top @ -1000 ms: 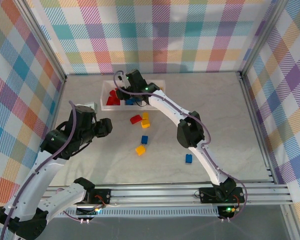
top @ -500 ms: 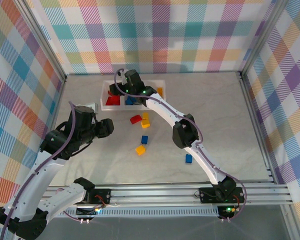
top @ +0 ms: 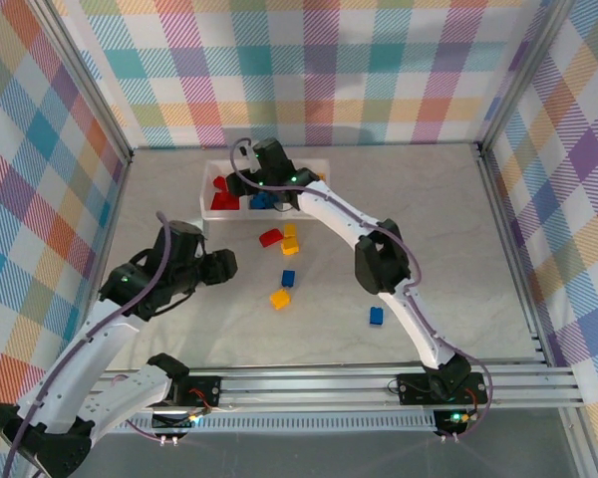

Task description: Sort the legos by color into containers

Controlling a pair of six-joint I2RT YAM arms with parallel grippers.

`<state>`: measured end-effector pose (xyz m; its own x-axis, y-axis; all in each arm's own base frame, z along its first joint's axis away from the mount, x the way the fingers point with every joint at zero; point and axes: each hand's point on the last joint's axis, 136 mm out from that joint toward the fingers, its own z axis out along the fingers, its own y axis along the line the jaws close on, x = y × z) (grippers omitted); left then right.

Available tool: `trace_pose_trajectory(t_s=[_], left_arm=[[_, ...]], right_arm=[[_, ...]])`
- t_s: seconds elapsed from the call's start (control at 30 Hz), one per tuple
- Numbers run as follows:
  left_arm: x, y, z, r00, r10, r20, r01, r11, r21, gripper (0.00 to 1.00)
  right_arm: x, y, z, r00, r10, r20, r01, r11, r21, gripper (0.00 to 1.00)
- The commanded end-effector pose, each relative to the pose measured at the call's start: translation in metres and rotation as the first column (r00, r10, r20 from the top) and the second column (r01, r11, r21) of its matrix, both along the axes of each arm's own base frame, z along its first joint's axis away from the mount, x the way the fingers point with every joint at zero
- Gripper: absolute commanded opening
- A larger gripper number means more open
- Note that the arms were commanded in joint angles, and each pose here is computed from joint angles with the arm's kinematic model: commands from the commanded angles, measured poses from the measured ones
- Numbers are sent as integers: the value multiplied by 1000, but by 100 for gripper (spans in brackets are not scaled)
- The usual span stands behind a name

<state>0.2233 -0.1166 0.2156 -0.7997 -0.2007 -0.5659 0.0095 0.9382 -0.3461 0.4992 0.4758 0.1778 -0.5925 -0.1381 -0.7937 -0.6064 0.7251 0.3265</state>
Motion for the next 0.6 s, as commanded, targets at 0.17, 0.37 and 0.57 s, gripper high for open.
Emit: trace_pose_trajectory(t_s=[0.17,0.37,0.57], left_arm=[[-6,-58,-51,986,-154,-68,154,988,-9,63],[-5,-96,-89,940,-329,-96,333,942,39,64],[3,-103,-126,899,-427,-103,438,887,145,67]], right_arm=[[-33,-95,96,996,-78,50,75,995,69,70],[-75,-140,79,995,-104,0,104,993,61,70],[-121,-178,58,995,-93,-28,92,996,-2,70]])
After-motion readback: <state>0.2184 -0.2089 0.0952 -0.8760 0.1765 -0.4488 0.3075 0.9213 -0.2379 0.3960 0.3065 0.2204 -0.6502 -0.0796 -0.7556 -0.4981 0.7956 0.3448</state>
